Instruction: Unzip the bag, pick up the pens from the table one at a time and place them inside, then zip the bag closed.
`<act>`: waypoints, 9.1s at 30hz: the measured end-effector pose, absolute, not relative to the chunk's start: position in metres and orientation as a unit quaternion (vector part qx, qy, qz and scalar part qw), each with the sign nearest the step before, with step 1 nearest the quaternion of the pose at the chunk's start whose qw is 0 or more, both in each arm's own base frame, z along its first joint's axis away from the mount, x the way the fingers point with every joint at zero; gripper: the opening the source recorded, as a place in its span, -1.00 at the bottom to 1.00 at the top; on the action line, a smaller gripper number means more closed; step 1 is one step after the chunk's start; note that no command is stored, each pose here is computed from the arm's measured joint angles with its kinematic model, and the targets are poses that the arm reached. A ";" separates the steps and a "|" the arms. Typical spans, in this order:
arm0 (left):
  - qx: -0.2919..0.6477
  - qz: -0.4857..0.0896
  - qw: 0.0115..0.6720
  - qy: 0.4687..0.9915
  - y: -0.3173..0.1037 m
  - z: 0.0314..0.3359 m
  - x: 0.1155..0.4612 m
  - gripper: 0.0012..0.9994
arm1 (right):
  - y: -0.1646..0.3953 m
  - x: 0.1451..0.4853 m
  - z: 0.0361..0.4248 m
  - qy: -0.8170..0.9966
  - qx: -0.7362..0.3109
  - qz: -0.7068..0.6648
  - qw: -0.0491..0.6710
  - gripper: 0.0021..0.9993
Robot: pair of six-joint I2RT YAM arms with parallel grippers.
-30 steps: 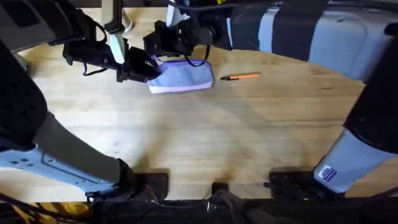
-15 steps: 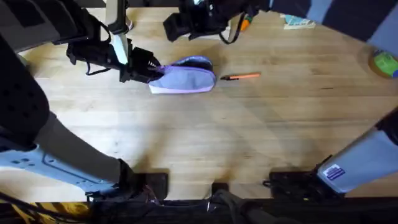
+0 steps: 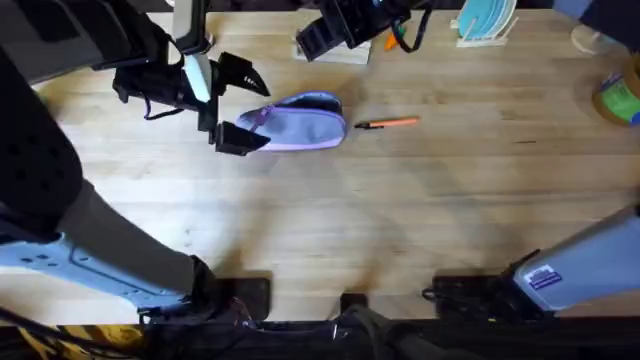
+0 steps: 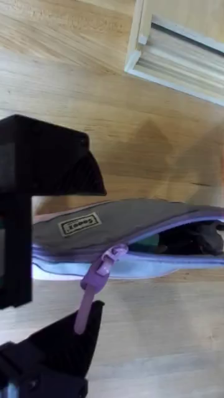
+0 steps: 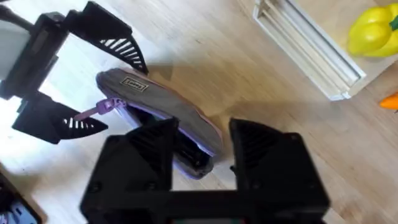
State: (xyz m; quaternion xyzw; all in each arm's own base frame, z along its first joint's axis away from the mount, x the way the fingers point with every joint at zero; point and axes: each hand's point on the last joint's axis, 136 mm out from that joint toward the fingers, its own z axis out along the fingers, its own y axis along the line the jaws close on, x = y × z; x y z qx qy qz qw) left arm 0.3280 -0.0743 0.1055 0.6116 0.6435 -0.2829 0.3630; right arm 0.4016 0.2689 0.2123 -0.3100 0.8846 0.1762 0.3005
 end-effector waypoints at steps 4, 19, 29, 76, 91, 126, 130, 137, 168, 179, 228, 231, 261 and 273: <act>0.611 -0.282 0.363 0.644 -0.073 0.106 0.328 0.99 | 0.273 0.395 0.211 0.878 -0.329 0.188 0.293 -0.82; 0.570 -0.223 0.402 0.681 -0.021 0.175 0.330 0.99 | 0.292 0.363 0.175 0.767 -0.551 0.213 0.250 -0.94; 0.535 -0.230 0.400 0.708 -0.001 0.176 0.323 0.99 | 0.313 0.348 0.157 0.731 -0.604 0.212 0.235 -0.94; 0.530 -0.231 0.399 0.712 0.002 0.176 0.322 0.99 | 0.343 0.316 0.107 0.708 -0.651 0.215 0.167 1.00; 0.530 -0.231 0.399 0.712 0.002 0.176 0.322 0.99 | 0.174 0.369 0.146 0.783 -0.608 -0.006 0.133 1.00; 0.531 -0.228 0.401 0.711 0.002 0.176 0.323 0.99 | 0.119 0.348 0.036 0.796 -0.605 -0.004 0.029 -0.33; 0.531 -0.228 0.401 0.711 0.002 0.176 0.323 0.99 | 0.118 0.352 0.037 0.796 -0.604 -0.012 0.030 -0.91; 0.531 -0.228 0.401 0.711 0.002 0.176 0.323 0.99 | 0.119 0.352 0.039 0.795 -0.605 -0.012 0.034 -0.92; 0.531 -0.228 0.401 0.711 0.002 0.176 0.323 0.99 | 0.272 0.345 0.126 0.585 -0.773 0.078 0.234 -0.94; 0.531 -0.228 0.401 0.711 0.002 0.176 0.323 0.99 | 0.313 0.346 0.089 0.550 -0.796 0.083 0.238 -0.94; 0.561 -0.190 0.340 0.731 0.024 0.139 0.327 0.99 | 0.336 0.330 0.215 0.862 -0.326 0.318 0.225 1.00; 0.553 -0.219 0.326 0.735 0.026 0.112 0.332 0.99 | 0.347 0.321 0.206 0.889 -0.246 0.346 0.172 1.00; 0.543 -0.240 0.323 0.737 0.028 0.084 0.340 0.99 | 0.409 0.278 0.134 0.957 0.044 0.277 0.081 1.00; 0.543 -0.240 0.323 0.737 0.028 0.084 0.340 0.99 | 0.427 0.312 0.111 0.943 0.096 0.297 0.113 1.00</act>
